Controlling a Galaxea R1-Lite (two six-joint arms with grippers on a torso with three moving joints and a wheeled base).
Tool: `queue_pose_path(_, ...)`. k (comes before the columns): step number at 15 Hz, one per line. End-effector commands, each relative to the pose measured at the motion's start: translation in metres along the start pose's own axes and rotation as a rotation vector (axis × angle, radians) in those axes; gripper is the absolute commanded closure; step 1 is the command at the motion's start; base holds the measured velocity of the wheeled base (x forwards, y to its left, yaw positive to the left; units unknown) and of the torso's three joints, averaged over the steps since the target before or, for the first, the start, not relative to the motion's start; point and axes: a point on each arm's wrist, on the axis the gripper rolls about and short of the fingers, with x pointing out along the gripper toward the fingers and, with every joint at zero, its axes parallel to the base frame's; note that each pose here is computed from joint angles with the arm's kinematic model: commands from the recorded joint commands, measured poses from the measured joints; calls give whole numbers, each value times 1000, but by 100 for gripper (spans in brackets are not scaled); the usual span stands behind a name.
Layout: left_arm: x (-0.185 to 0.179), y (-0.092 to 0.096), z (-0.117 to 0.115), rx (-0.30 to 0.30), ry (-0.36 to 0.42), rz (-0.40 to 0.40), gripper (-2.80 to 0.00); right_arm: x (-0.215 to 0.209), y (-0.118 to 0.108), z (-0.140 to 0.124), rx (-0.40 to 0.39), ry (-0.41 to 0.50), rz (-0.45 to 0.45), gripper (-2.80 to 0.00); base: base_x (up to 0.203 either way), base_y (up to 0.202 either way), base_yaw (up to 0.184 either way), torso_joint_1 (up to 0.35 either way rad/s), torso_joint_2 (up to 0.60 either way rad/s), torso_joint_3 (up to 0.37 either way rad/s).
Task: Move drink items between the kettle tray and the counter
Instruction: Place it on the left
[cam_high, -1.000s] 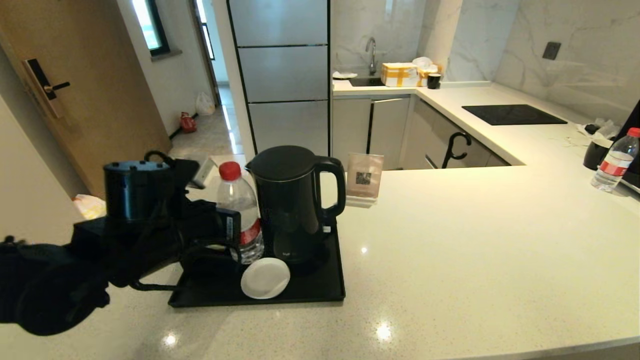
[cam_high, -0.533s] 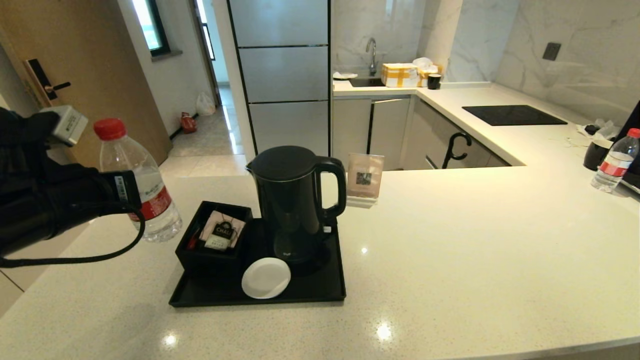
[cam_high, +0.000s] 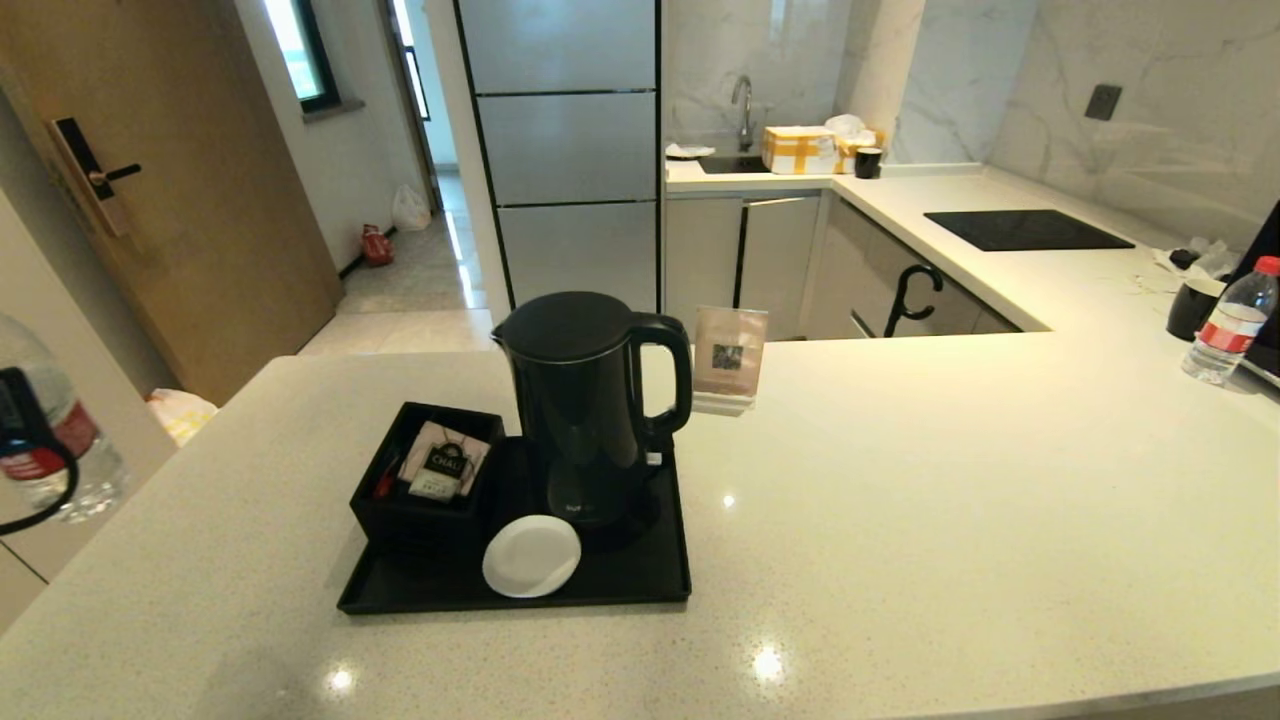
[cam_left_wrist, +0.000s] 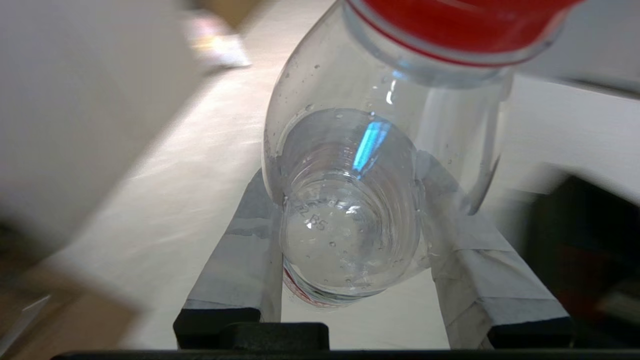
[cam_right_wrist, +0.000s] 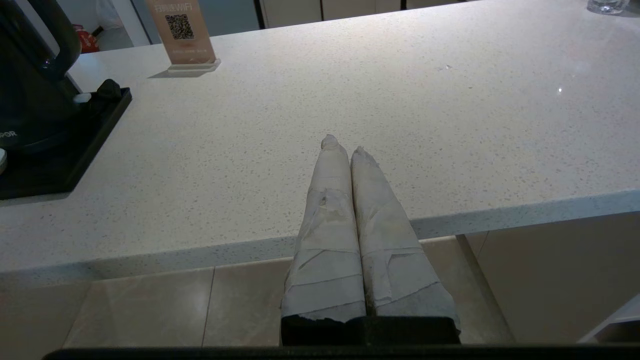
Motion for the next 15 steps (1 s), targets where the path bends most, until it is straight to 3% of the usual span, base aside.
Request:
queue_pose_path(1, 36, 43, -34, -9, 49, 149, 0, 0, 0, 0, 1, 0, 0, 0, 0, 0, 0, 0, 0, 0)
queue_pose_path(4, 63, 70, -78, 11, 86, 228, 0, 0, 0, 0, 1, 0, 0, 0, 0, 0, 0, 0, 0, 0)
queue_pose_path(8, 80, 66, -134, 80, 117, 213, 0, 0, 0, 0, 1, 0, 0, 0, 0, 0, 0, 0, 0, 0)
queue_pose_path(10, 83, 51, -138, 115, 78, 169, 0, 0, 0, 0, 1, 0, 0, 0, 0, 0, 0, 0, 0, 0)
queue_pose_path(12, 85, 27, -127, 140, 55, 148, 0, 0, 0, 0, 1, 0, 0, 0, 0, 0, 0, 0, 0, 0)
queue_pose_path(15, 89, 17, -112, 119, 41, 175, 0, 0, 0, 0, 1, 0, 0, 0, 0, 0, 0, 0, 0, 0)
